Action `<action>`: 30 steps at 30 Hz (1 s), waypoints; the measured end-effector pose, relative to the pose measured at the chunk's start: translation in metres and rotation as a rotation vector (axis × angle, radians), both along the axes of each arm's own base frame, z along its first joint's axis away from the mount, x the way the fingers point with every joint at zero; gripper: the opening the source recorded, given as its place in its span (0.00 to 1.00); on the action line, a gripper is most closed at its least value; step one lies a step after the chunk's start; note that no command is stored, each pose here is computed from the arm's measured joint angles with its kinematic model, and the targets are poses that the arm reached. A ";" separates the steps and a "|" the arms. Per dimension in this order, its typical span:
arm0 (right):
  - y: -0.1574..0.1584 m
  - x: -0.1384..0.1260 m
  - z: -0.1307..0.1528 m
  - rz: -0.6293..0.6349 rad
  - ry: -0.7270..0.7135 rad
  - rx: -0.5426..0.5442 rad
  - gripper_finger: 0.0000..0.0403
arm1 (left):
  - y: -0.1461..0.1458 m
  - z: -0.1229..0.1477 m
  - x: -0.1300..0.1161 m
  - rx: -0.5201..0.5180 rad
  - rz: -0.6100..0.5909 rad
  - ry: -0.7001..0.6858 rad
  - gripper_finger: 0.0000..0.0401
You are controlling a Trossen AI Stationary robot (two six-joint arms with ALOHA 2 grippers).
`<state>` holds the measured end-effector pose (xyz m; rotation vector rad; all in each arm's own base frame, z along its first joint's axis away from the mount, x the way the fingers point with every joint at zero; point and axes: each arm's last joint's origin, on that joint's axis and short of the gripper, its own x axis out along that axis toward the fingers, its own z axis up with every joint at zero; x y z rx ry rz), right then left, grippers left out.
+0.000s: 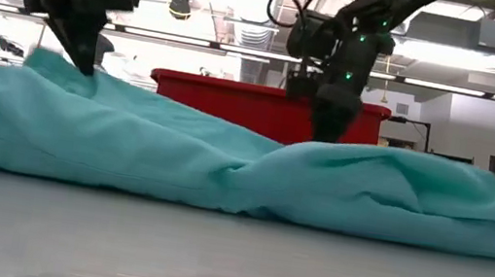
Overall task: Fold Laundry from Bin
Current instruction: Fold the light blue shorts
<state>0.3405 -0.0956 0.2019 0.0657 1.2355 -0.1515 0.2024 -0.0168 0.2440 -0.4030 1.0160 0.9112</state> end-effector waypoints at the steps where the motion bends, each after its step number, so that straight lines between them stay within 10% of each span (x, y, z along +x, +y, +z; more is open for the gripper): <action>1: -0.003 0.000 -0.003 -0.011 0.005 -0.001 0.06 | 0.002 -0.004 0.002 0.002 0.000 -0.015 0.00; 13: -0.027 -0.003 -0.027 -0.084 0.069 0.082 0.12 | 0.017 -0.030 0.009 0.056 -0.081 -0.050 0.05; 22: -0.047 -0.010 -0.017 -0.135 0.040 0.092 0.44 | 0.031 -0.028 0.011 0.107 -0.134 -0.003 0.35; 30: -0.050 -0.018 0.008 -0.092 -0.058 0.168 0.63 | 0.032 0.012 0.017 0.030 -0.113 -0.257 0.44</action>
